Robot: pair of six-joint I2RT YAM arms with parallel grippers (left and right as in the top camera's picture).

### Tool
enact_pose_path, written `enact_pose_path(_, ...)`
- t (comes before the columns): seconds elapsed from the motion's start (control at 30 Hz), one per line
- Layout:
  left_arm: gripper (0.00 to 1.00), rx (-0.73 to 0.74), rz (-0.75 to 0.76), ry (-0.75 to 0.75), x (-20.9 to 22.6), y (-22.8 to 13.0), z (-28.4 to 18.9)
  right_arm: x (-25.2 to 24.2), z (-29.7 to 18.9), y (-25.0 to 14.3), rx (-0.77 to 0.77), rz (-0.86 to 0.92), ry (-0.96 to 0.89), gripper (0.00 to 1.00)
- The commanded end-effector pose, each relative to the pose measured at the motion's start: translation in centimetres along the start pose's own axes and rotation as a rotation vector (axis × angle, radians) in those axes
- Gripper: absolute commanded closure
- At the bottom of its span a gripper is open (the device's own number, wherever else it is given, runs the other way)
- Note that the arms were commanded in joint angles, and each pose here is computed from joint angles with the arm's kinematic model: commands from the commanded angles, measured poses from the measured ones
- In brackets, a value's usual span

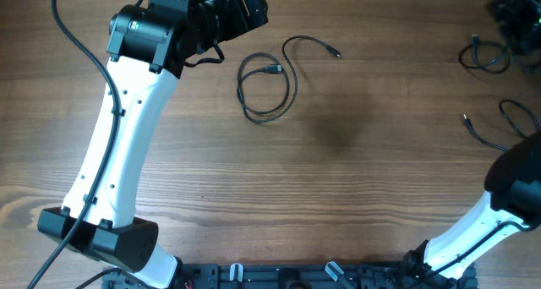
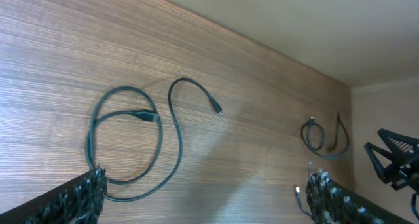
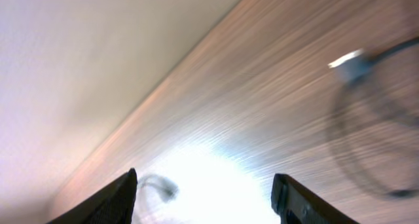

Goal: Untangle cables

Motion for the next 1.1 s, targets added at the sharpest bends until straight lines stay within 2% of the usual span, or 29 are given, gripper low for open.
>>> enact_pose_path(0.0,0.04,-0.026,0.019,0.099,0.7,-0.1,0.2,6.1,0.7,-4.0,0.182,-0.222,0.216,0.32)
enact_pose_path(0.07,0.09,-0.034,-0.006,0.161,1.4,-0.1,0.1,8.2,2.1,-6.7,0.283,-0.289,0.219,0.32)
enact_pose_path(0.13,0.14,-0.026,-0.032,0.199,2.3,0.0,-0.1,10.1,3.7,-9.8,0.372,-0.340,0.120,0.29)
enact_pose_path(0.2,0.31,-0.021,-0.050,0.220,3.1,0.2,-0.3,11.7,4.8,-12.6,0.447,-0.385,0.049,0.28)
enact_pose_path(0.23,0.34,-0.019,-0.072,0.240,3.9,0.5,-0.5,12.7,5.5,-14.3,0.488,-0.416,0.025,0.27)
enact_pose_path(0.37,0.33,-0.023,-0.180,0.307,6.9,1.5,-1.3,16.4,7.7,-20.8,0.605,-0.542,-0.006,0.27)
enact_pose_path(0.53,0.28,-0.013,-0.244,0.370,9.6,2.1,-2.2,18.5,10.1,-26.9,0.635,-0.559,-0.057,0.31)
enact_pose_path(0.63,0.28,-0.004,-0.277,0.403,11.1,2.2,-2.4,17.9,11.5,-30.3,0.615,-0.521,-0.174,0.33)
enact_pose_path(0.83,0.23,0.036,-0.288,0.429,12.1,1.5,-1.2,15.9,12.9,-32.8,0.601,-0.426,-0.264,0.35)
enact_pose_path(1.07,0.20,0.081,-0.296,0.455,13.3,0.9,1.1,15.2,15.1,-36.2,0.573,-0.434,-0.153,0.43)
Point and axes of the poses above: each gripper's point midway between its finger pads, its own z axis out along the fingers, its own x axis along the line the jaws close on, y = z × x, the point moved 10 cm from there along -z, back along the fingers, and after that the axes turned 2 degrees about z, right-handed, at the moved point
